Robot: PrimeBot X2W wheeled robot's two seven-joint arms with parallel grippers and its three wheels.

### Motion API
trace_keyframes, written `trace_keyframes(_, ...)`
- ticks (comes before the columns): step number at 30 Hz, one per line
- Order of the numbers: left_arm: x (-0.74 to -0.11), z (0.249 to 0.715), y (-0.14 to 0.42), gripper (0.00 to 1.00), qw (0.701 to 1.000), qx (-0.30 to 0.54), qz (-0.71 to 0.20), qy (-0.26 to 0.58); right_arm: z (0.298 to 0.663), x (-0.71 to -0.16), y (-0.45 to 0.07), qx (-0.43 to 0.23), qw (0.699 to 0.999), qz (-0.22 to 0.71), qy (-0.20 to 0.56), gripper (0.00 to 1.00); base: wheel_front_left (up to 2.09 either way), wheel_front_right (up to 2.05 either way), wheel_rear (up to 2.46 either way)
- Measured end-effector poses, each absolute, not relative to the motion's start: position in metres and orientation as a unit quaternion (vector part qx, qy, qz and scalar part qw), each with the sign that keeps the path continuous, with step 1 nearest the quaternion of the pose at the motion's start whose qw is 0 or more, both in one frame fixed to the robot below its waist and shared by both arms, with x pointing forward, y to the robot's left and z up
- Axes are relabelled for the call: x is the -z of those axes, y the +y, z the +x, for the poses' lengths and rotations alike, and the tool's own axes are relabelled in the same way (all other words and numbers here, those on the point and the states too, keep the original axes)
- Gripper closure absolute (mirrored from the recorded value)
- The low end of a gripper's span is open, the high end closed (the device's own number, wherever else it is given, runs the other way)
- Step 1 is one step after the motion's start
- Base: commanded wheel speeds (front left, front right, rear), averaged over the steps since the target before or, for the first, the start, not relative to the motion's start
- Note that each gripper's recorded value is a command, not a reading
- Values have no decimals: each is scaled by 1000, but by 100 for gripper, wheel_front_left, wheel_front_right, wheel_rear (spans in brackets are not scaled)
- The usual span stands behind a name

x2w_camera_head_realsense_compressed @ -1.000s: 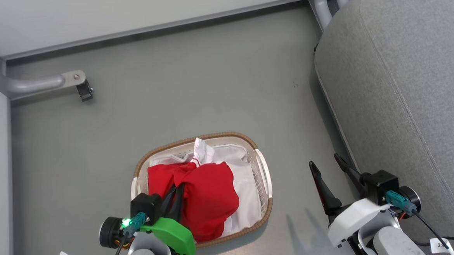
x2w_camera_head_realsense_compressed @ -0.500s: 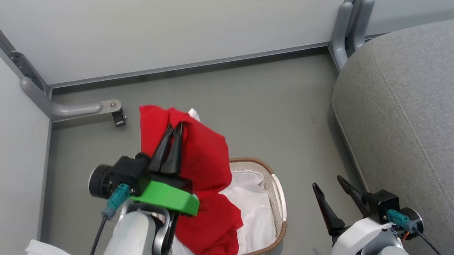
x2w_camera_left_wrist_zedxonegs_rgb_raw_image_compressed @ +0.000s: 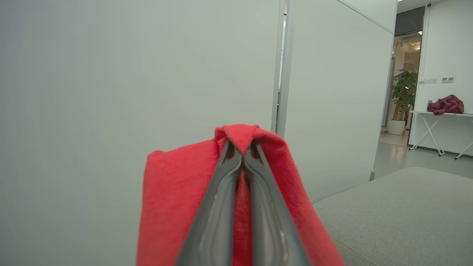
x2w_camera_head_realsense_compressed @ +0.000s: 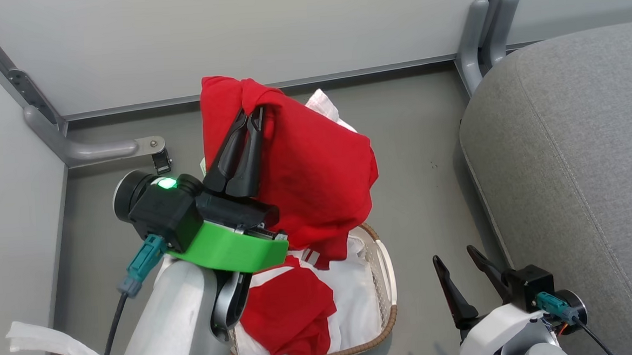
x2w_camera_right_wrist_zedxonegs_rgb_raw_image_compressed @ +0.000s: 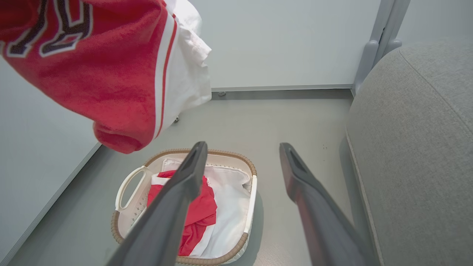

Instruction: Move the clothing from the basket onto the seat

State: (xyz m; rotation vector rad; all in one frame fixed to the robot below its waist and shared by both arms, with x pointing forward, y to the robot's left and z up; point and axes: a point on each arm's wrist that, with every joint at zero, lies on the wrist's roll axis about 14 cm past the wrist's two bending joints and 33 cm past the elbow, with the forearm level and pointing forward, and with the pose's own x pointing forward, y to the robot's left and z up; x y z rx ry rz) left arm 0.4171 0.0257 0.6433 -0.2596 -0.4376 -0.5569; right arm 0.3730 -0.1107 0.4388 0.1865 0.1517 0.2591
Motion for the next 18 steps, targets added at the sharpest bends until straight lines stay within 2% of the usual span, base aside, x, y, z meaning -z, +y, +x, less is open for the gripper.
trace_keyframes(5, -644, 416, 21, 100, 926, 279, -137, -213, 378, -449, -109, -130, 984, 105, 61, 0, 0, 0, 0)
trace_keyframes(12, -637, 416, 17, 100, 926, 285, -141, -203, 410, -538, -68, -225, 968, 90, -67, 0, 0, 0, 0)
trace_keyframes(18, -629, 415, 14, 100, 927, 289, -142, -191, 411, -599, -28, -308, 937, 74, -150, 0, 0, 0, 0)
